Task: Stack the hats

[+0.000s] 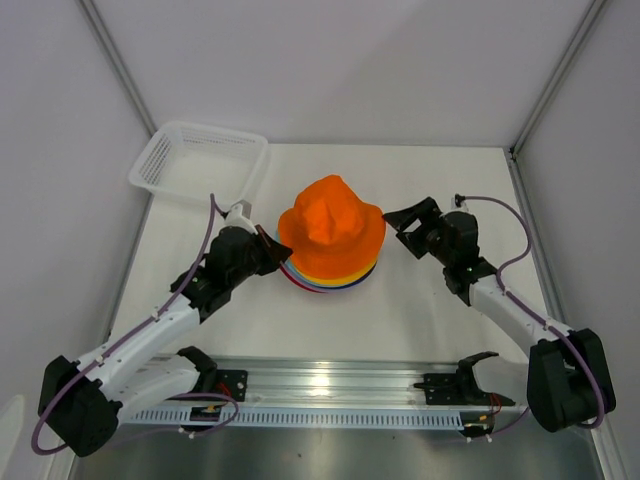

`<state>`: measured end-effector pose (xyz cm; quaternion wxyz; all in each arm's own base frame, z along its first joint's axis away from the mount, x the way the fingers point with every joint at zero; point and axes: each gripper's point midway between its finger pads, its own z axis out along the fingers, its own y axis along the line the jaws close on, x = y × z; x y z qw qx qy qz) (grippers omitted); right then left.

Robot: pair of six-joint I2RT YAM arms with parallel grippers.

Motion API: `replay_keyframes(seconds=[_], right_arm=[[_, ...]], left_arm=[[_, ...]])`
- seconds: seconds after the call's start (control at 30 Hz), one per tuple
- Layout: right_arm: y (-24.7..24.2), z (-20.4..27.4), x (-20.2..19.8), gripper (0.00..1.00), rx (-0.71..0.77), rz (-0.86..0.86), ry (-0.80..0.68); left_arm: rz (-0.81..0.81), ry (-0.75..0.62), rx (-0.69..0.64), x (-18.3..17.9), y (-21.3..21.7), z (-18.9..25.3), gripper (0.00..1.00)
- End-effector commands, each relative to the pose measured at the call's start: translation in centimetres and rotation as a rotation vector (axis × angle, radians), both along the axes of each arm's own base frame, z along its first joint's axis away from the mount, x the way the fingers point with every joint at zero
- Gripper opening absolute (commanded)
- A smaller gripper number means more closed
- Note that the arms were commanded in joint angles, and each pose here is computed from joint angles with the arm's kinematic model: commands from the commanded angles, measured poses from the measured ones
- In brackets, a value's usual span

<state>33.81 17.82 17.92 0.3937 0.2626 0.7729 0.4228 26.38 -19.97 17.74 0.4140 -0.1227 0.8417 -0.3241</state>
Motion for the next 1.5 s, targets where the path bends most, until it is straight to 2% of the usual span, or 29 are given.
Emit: replay_keyframes(seconds=[0.0,0.1,0.3,0.47,0.57,0.6,0.67,0.7,0.73,0.83,1.0,1.13,1.37,1.47], right_arm=[[0.0,4.8,2.1,0.82,0.081,-0.054,-0.172],[0.6,5.4,2.4,0.75,0.105,-0.038,-0.192],[2.1,5.7,2.7,0.73,0.144,0.000,-0.197],[3.9,4.5,2.7,0.65,0.159,0.043,-0.171],[4.6,4.3,2.8,0.51,0.176,0.061,-0.169],[4.9,4.4,2.8,0.37,0.178,0.071,-0.174],[5.1,4.1,2.9,0.21,0.173,0.074,-0.167],[5.1,4.0,2.8,0.06,0.167,0.077,-0.168],[5.1,3.8,2.9,0.00,0.157,0.075,-0.164],[4.7,2.3,2.9,0.00,0.093,0.066,-0.139],[5.0,-1.2,2.5,0.00,-0.118,0.071,-0.135],[6.0,-3.8,1.6,0.00,-0.203,0.102,-0.111],[5.3,-8.5,1.9,0.00,-0.383,0.042,-0.030],[4.9,-8.6,1.9,0.00,-0.417,0.038,-0.022]], left_arm=[[0.005,0.015,0.013,-0.6,0.1,-0.7,0.01],[0.010,0.009,0.014,-0.6,0.2,-0.4,0.01],[0.007,0.006,0.011,-0.5,0.1,-0.2,0.01],[0.008,0.005,0.012,-0.5,0.1,-0.1,0.01],[0.009,0.008,0.015,-0.5,0.1,-0.2,0.01],[0.009,0.009,0.016,-0.5,0.1,-0.2,0.01],[0.015,0.015,0.021,-0.5,0.3,-0.4,0.01],[0.014,0.014,0.023,-0.5,0.3,-0.5,0.01],[0.015,0.014,0.026,-0.5,0.3,-0.5,0.01],[0.025,0.011,0.032,-0.5,0.6,-0.4,0.01],[0.029,0.022,0.036,-0.5,0.6,-0.8,0.01],[0.025,0.025,0.031,-0.6,0.5,-0.9,0.01],[0.040,0.039,0.054,-0.8,1.1,-1.6,0.01],[0.041,0.042,0.054,-1.1,1.2,-1.5,0.01]])
